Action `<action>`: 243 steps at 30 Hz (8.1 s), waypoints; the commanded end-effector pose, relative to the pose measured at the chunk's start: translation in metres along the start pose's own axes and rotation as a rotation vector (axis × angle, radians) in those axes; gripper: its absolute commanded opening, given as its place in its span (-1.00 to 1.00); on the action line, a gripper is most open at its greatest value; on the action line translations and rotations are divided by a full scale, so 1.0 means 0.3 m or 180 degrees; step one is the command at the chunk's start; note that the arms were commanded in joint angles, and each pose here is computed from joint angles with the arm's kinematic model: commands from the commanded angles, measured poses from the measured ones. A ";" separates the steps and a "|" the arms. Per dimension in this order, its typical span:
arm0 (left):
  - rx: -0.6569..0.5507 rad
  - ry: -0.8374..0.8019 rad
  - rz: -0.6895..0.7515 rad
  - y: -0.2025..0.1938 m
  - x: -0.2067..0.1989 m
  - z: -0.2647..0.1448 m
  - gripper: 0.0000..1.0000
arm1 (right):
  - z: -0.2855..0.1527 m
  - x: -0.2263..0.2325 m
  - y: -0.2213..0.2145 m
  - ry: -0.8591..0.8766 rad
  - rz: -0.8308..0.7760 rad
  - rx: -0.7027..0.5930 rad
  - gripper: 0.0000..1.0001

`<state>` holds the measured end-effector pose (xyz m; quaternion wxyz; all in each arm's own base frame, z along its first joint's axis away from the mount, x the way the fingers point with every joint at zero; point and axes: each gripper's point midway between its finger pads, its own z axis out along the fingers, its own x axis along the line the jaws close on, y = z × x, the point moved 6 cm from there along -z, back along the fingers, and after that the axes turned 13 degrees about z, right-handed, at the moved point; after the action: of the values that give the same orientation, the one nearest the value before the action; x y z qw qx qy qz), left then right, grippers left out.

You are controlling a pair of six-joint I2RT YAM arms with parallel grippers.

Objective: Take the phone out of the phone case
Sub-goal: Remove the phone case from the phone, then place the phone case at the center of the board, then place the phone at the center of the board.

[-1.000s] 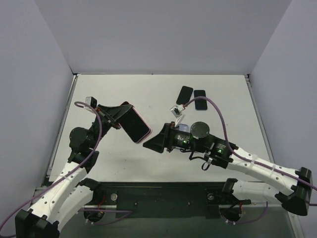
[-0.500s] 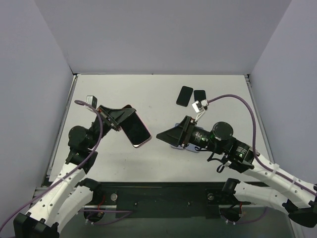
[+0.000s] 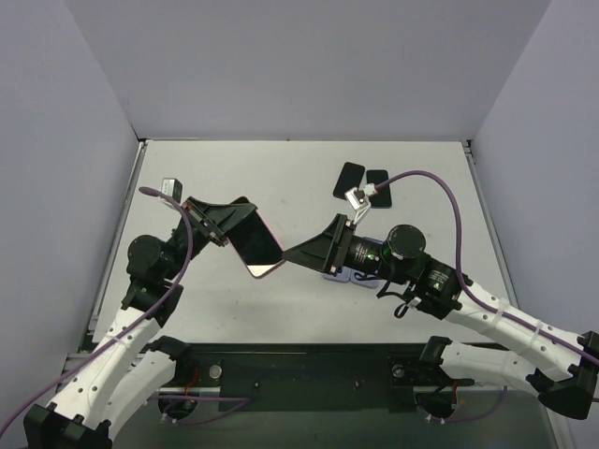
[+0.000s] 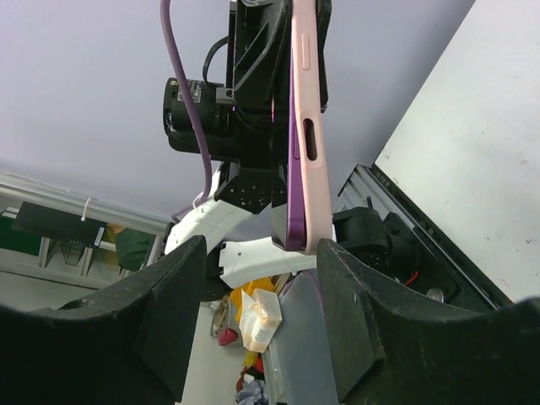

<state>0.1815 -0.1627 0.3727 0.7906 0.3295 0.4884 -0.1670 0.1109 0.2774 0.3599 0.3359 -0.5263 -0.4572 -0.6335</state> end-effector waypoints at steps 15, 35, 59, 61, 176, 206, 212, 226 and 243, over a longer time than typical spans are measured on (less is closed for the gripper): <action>-0.0187 -0.0369 0.0134 0.037 -0.111 -0.016 -1.00 | 0.044 0.105 -0.013 0.0443 -0.0005 0.0106 -0.05; -0.0233 -0.0378 0.0095 0.040 -0.117 -0.035 -1.00 | 0.060 0.084 -0.012 0.0290 -0.0108 0.0072 -0.05; 0.0800 -0.0586 0.0474 -0.023 -0.208 -0.008 -1.00 | 0.184 0.023 0.046 0.0050 -0.0097 0.0531 -0.34; 0.0860 -0.0585 0.0472 -0.026 -0.207 -0.005 -1.00 | 0.207 0.024 0.047 0.0128 -0.0019 0.0507 -0.38; 0.2106 0.2213 0.0540 -0.411 0.955 0.031 0.18 | 0.278 -0.905 0.965 -0.2160 -0.0101 -0.1347 -1.00; 0.1401 0.1674 0.1230 -0.203 0.350 -0.085 0.64 | 0.228 -1.279 1.111 -0.2637 0.0532 -0.1163 -0.52; 0.1379 0.1637 0.1223 -0.199 0.332 -0.085 0.64 | 0.182 -1.293 1.107 -0.2957 0.0465 -0.1192 -0.28; 0.1335 0.1546 0.1224 -0.189 0.290 -0.081 0.64 | 0.099 -1.276 1.092 -0.3501 0.0268 -0.1178 -0.05; 0.1047 0.1486 0.1447 -0.135 0.208 -0.086 0.65 | 0.003 -0.765 0.973 -0.3204 -0.0450 -0.0999 0.08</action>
<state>0.1671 -0.1782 0.2599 0.5687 0.6035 0.5581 -0.0293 0.4716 0.1772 0.1167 0.0035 -0.8071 -0.4747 -0.3511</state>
